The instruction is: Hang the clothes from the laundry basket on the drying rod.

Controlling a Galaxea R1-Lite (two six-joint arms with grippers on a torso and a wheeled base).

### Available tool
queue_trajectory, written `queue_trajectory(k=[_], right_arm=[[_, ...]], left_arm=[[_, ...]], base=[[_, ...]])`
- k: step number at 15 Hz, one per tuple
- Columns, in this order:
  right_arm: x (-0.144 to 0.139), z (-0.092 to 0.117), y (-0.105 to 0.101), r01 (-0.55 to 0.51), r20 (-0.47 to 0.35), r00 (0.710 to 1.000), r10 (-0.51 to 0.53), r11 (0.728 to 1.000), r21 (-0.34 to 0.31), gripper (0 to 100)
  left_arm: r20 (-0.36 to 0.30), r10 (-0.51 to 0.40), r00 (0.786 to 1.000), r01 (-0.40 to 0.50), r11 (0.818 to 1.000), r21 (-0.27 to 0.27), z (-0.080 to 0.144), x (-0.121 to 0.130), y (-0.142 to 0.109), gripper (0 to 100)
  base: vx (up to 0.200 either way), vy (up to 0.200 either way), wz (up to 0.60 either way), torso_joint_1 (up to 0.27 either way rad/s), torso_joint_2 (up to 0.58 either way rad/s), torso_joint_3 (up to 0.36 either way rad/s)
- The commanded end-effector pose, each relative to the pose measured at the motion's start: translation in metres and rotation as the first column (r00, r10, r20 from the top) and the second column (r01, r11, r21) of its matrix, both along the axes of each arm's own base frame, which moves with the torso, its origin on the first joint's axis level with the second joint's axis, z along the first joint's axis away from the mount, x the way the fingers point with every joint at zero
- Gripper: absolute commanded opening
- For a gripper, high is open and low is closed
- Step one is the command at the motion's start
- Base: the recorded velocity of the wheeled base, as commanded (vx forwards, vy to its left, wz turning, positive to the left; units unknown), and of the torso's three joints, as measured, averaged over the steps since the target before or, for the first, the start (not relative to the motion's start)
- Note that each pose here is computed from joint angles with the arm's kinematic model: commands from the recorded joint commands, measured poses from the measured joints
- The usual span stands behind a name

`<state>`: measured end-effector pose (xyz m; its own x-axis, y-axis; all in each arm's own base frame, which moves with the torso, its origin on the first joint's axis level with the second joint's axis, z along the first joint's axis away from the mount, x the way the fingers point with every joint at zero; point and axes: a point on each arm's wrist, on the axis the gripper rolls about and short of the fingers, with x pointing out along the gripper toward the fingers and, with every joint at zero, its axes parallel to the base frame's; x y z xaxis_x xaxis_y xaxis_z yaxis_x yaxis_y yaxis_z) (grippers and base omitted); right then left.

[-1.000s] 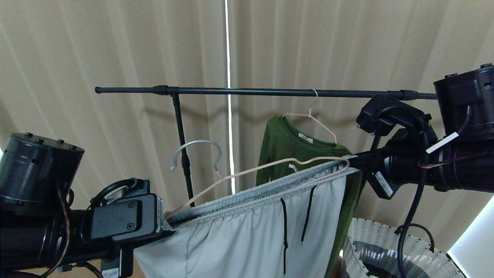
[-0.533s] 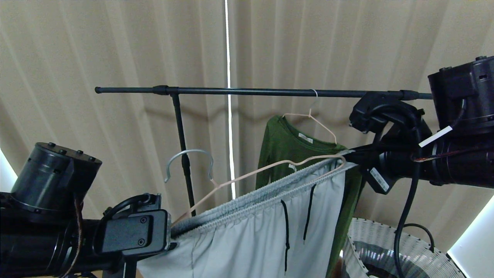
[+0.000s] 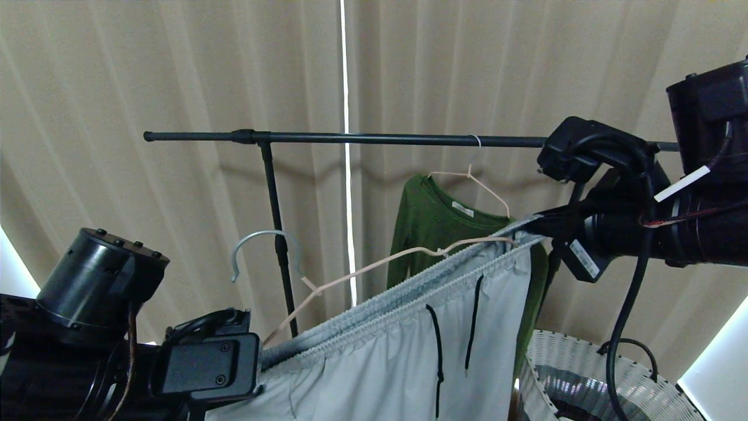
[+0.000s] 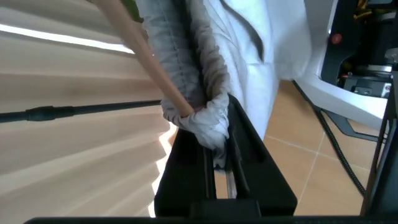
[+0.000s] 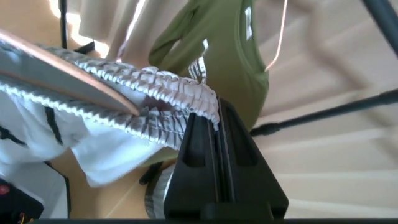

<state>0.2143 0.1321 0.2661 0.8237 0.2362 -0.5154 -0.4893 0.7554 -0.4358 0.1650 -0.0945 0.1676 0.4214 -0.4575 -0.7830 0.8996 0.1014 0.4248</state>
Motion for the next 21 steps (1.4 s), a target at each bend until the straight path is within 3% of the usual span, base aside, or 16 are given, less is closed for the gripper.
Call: queue_trajectory(k=[1, 4, 7, 13, 21], right_arm=[[-0.011, -0.002, 0.016, -0.081, -0.006, 0.997, 0.081, 0.997, 0.001, 0], [-0.019, -0.001, 0.025, -0.138, -0.001, 0.99, 0.138, 0.99, -0.011, 0], [-0.025, 0.006, 0.022, -0.172, 0.034, 0.984, 0.174, 0.984, -0.046, 0], [-0.03, 0.012, 0.016, -0.169, 0.06, 0.983, 0.171, 0.985, -0.036, 0], [-0.04, -0.004, 0.044, -0.284, 0.004, 0.959, 0.285, 0.957, -0.068, 0]], left_arm=[[0.003, -0.004, 1.0, 0.004, 1.0, -0.003, 0.001, 0.001, -0.001, 0], [-0.011, -0.006, 1.0, 0.006, 1.0, 0.005, -0.002, -0.002, 0.0, 0], [-0.044, -0.011, 0.999, 0.012, 1.0, 0.024, -0.011, -0.007, 0.002, 0], [-0.082, -0.009, 0.997, 0.013, 0.999, 0.05, -0.017, -0.011, 0.005, 0], [-0.08, -0.011, 0.997, 0.015, 0.999, 0.044, -0.017, -0.015, 0.006, 0]], base=[[0.0, 0.0, 0.0, 0.0, 0.0, 0.0], [0.0, 0.0, 0.0, 0.0, 0.0, 0.0], [0.0, 0.0, 0.0, 0.0, 0.0, 0.0], [0.0, 0.0, 0.0, 0.0, 0.0, 0.0], [0.0, 0.0, 0.0, 0.0, 0.0, 0.0]])
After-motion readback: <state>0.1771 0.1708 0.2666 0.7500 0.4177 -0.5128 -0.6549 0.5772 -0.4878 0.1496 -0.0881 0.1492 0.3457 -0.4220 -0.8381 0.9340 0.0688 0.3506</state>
